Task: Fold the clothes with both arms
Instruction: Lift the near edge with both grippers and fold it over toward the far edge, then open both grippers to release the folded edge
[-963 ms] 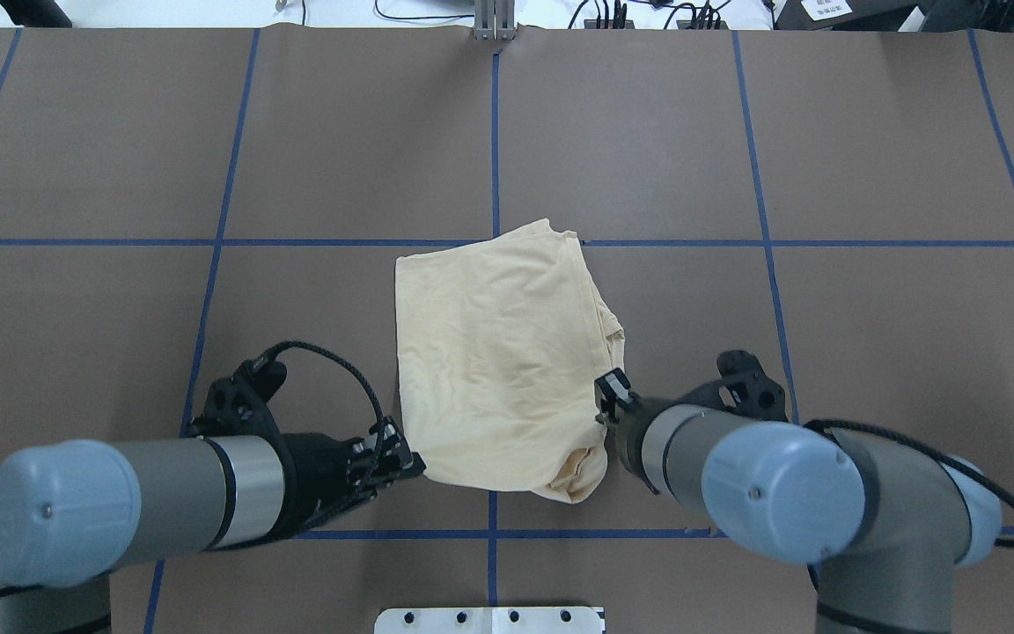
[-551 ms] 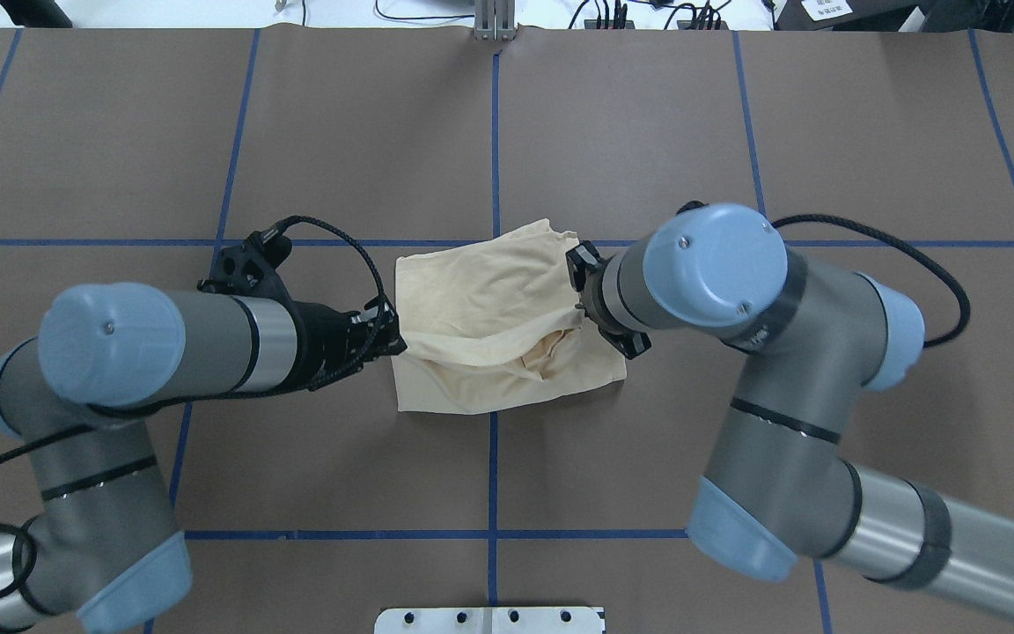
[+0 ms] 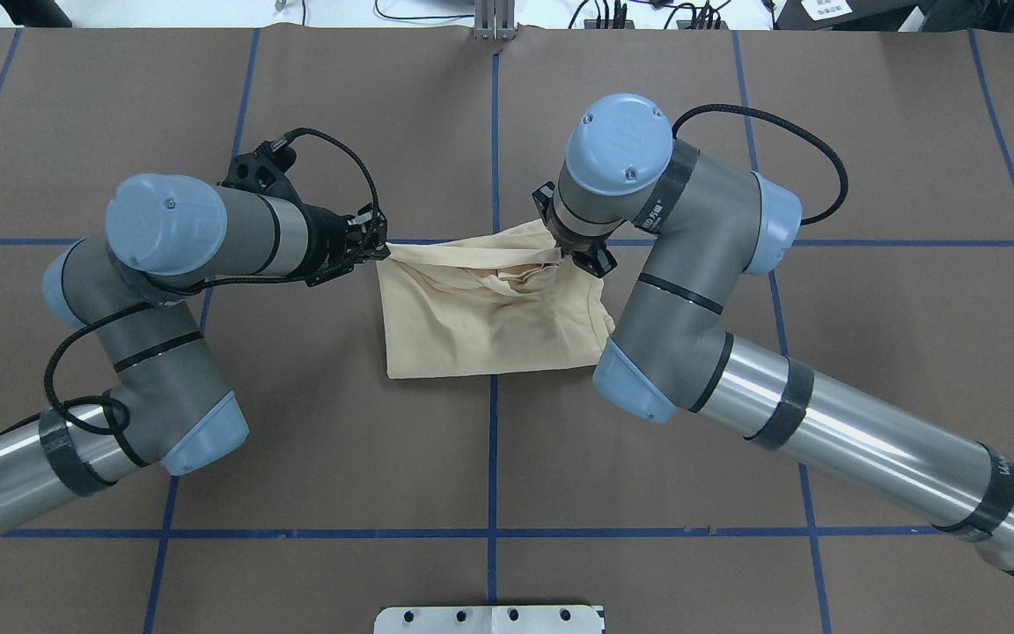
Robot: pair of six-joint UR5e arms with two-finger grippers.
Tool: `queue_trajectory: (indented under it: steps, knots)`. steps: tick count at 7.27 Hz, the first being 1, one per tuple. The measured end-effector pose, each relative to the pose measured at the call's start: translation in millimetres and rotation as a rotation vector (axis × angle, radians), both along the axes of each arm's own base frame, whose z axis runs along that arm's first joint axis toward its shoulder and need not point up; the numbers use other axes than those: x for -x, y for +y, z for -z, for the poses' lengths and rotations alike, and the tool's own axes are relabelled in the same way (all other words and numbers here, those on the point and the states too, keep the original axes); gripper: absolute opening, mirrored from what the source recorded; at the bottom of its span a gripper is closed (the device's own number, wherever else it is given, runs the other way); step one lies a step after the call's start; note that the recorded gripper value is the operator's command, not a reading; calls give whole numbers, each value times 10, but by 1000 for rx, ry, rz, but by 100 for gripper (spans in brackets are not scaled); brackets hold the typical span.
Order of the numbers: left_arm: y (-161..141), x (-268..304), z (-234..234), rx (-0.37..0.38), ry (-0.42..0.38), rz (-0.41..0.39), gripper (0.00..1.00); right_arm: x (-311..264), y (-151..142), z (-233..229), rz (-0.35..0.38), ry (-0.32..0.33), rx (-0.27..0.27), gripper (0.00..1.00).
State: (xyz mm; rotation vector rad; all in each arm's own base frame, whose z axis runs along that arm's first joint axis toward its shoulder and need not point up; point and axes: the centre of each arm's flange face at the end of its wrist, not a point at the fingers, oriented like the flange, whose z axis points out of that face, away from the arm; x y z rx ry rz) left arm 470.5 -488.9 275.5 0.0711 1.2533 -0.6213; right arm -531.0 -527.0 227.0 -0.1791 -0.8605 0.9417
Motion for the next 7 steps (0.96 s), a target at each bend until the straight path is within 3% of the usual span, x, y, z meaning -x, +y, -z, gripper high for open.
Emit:
queue_trajectory:
  steps: [1, 2, 3, 5, 7]
  knots:
    - [-105, -93, -85, -2, 2, 3, 4, 70, -180, -141, 10, -20, -6, 28]
    - [-170, -158, -183, -2, 1, 5, 53, 72, -350, -223, 25, -29, -5, 99]
    - [-264, -198, -276, -5, -7, 12, 65, 56, -588, -195, 39, -28, -8, 100]
    - [-587, -124, -430, -33, -55, 34, 67, -152, -1235, -18, 90, -34, -18, 100]
    - [-739, -20, -468, -48, -73, 46, 67, -452, -1541, 9, 137, -61, -25, 100]
